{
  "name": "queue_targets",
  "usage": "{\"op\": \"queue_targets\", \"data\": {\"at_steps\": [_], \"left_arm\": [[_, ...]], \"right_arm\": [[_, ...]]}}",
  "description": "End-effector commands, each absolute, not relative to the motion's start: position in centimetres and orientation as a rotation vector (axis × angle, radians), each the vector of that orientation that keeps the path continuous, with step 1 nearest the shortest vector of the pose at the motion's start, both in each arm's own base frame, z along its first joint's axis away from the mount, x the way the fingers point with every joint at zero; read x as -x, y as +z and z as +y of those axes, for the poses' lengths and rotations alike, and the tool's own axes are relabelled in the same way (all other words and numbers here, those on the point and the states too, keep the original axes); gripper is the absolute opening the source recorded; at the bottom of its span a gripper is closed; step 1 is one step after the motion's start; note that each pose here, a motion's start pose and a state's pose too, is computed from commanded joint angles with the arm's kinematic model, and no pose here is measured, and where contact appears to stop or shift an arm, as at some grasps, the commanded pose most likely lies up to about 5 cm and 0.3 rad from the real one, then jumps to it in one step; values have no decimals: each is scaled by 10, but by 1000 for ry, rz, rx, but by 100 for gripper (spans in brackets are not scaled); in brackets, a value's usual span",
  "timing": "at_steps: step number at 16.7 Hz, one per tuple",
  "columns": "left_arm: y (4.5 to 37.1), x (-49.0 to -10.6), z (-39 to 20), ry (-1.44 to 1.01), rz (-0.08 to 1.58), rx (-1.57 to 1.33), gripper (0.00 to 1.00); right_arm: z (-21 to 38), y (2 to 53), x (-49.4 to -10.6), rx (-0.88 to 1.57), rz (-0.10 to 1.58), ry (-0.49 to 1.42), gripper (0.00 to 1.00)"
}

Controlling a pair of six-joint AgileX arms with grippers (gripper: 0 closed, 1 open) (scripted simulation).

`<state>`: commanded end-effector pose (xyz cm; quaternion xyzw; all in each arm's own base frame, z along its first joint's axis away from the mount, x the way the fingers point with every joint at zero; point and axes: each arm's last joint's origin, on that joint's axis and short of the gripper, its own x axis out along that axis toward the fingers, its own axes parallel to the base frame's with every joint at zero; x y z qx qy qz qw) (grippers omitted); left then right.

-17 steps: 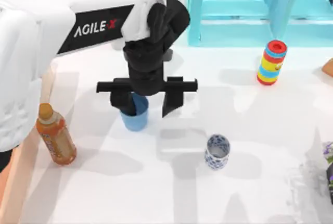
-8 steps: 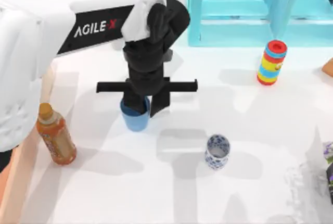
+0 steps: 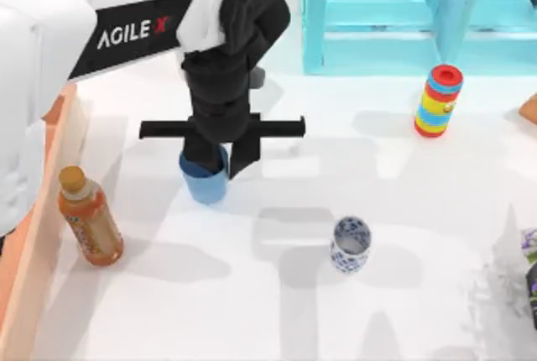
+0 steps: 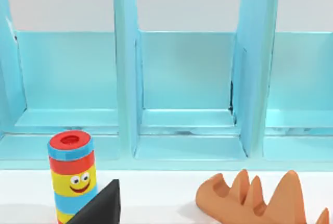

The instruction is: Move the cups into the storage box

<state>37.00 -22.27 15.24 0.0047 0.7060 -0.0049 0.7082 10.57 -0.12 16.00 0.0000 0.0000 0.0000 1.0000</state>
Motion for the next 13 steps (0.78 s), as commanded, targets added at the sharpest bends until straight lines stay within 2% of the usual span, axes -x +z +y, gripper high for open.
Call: {"op": "queue_targets", "data": {"at_steps": [6, 13], "left_arm": [[230, -369, -146, -15, 1570, -15, 0], [237, -367, -135, -19, 1566, -19, 0]], "right_arm": [[-1, 160, -106, 0, 0, 0, 100], [-1, 160, -106, 0, 0, 0, 100]]}}
